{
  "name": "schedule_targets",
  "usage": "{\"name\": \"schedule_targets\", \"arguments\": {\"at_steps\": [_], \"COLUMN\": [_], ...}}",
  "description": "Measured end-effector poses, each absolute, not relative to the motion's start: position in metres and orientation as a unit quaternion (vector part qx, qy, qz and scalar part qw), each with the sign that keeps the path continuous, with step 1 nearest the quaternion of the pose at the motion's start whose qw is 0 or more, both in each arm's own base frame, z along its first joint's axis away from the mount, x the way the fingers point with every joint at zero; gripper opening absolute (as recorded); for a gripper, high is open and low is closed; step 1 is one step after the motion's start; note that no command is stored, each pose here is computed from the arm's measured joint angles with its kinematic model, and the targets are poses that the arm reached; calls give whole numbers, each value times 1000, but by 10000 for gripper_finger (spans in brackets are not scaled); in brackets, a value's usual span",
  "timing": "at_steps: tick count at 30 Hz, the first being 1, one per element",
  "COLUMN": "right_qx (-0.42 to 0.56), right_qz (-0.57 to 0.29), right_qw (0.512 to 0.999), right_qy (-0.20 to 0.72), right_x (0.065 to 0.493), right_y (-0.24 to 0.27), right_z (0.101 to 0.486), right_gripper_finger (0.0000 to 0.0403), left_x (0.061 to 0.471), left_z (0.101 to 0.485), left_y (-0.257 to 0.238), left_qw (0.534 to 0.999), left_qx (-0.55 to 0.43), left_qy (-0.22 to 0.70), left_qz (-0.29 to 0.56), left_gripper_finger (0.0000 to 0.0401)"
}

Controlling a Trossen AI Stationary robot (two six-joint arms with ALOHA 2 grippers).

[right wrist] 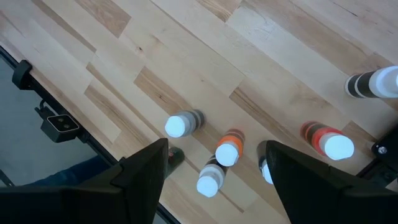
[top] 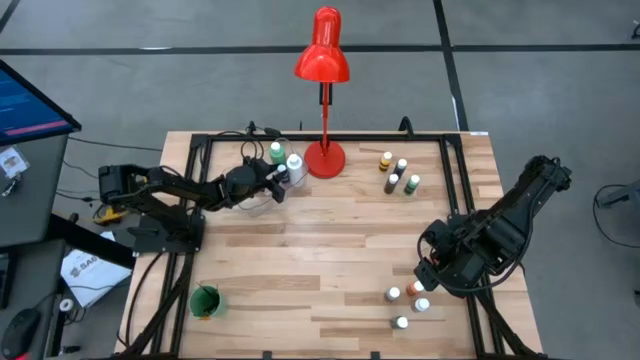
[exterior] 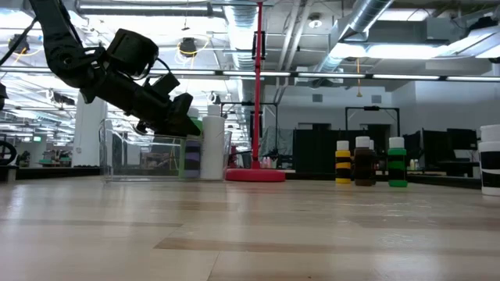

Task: Pick & Place Paint Supplies
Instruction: Put the purple paint bottle into the transparent bin, then put the green paint bottle into the transparent bin

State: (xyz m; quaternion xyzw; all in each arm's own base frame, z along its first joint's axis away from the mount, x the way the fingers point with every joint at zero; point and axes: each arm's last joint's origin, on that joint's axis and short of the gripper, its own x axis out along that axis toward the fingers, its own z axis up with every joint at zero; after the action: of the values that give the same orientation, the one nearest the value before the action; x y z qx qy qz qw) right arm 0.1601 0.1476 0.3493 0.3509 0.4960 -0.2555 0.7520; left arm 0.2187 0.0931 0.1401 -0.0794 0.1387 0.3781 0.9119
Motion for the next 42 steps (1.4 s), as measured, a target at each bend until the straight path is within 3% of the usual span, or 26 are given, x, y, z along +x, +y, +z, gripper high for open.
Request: {"name": "schedule_targets", "arguments": {"at_steps": [23, 34, 42], "right_qx": [364, 364, 364], "right_qz": [-243, -243, -243], "right_qw": [754, 754, 754], "right_qy": [489, 489, 489], "right_x": [163, 163, 163], "right_y": [150, 150, 150], "right_z": [350, 350, 350], "right_gripper_finger": [265, 265, 265], "left_x": [220, 218, 217], "left_z": [140, 141, 153], "left_y": [92, 97, 93], "left_qw": [926, 922, 933], "left_qx": [-43, -44, -46], "left_qy": [157, 155, 126], "left_qz": [340, 351, 333], "left_gripper_finger": [133, 231, 243]}}
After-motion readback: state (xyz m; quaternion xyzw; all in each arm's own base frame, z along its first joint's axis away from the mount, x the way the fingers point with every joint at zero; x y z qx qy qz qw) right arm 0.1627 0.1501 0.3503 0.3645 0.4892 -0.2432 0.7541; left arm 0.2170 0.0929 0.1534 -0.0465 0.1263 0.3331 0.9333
